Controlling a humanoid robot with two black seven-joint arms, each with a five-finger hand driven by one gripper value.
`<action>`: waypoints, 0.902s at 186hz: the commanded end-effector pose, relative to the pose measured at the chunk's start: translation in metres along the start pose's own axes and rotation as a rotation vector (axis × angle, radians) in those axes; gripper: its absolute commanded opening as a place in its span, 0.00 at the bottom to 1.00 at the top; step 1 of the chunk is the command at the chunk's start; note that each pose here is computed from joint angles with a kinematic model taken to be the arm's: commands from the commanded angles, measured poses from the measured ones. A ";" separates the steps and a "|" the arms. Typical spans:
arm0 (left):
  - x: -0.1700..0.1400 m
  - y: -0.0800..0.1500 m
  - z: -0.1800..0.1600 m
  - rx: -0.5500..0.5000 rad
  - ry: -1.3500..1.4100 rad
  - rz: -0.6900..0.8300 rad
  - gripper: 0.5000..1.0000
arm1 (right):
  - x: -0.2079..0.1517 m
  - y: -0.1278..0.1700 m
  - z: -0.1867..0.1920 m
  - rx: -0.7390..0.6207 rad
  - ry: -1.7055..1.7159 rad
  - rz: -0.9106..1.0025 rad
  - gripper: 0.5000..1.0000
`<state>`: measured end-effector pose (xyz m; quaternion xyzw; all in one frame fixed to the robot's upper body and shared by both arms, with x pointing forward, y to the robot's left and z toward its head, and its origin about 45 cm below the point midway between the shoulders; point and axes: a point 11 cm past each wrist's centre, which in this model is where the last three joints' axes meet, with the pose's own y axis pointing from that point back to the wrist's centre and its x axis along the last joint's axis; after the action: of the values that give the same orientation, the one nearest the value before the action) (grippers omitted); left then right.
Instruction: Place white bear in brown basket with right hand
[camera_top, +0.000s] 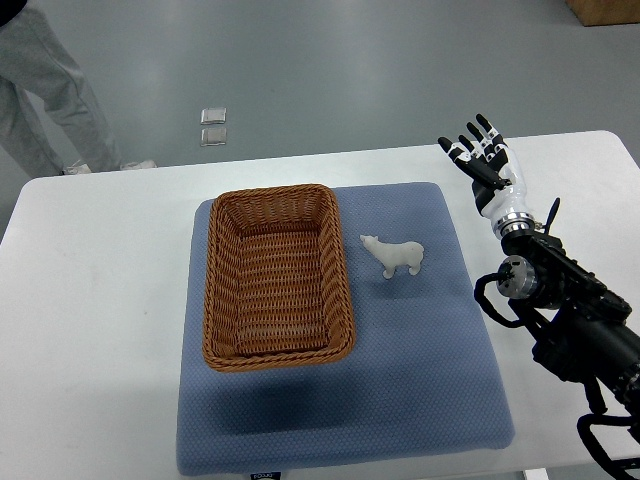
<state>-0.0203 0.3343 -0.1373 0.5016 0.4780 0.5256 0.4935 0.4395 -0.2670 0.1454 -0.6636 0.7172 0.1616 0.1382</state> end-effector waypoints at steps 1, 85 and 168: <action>0.000 0.000 0.000 0.000 0.000 0.000 1.00 | 0.001 0.000 -0.001 0.002 0.001 0.002 0.84; 0.000 0.000 0.001 -0.001 -0.004 0.000 1.00 | 0.003 -0.001 -0.003 0.007 0.004 0.010 0.84; 0.000 0.000 0.002 -0.002 -0.004 0.000 1.00 | 0.001 -0.011 -0.023 0.038 0.025 -0.008 0.84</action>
<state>-0.0187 0.3343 -0.1373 0.5019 0.4766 0.5252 0.4951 0.4476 -0.2785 0.1600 -0.6623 0.7215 0.1441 0.1414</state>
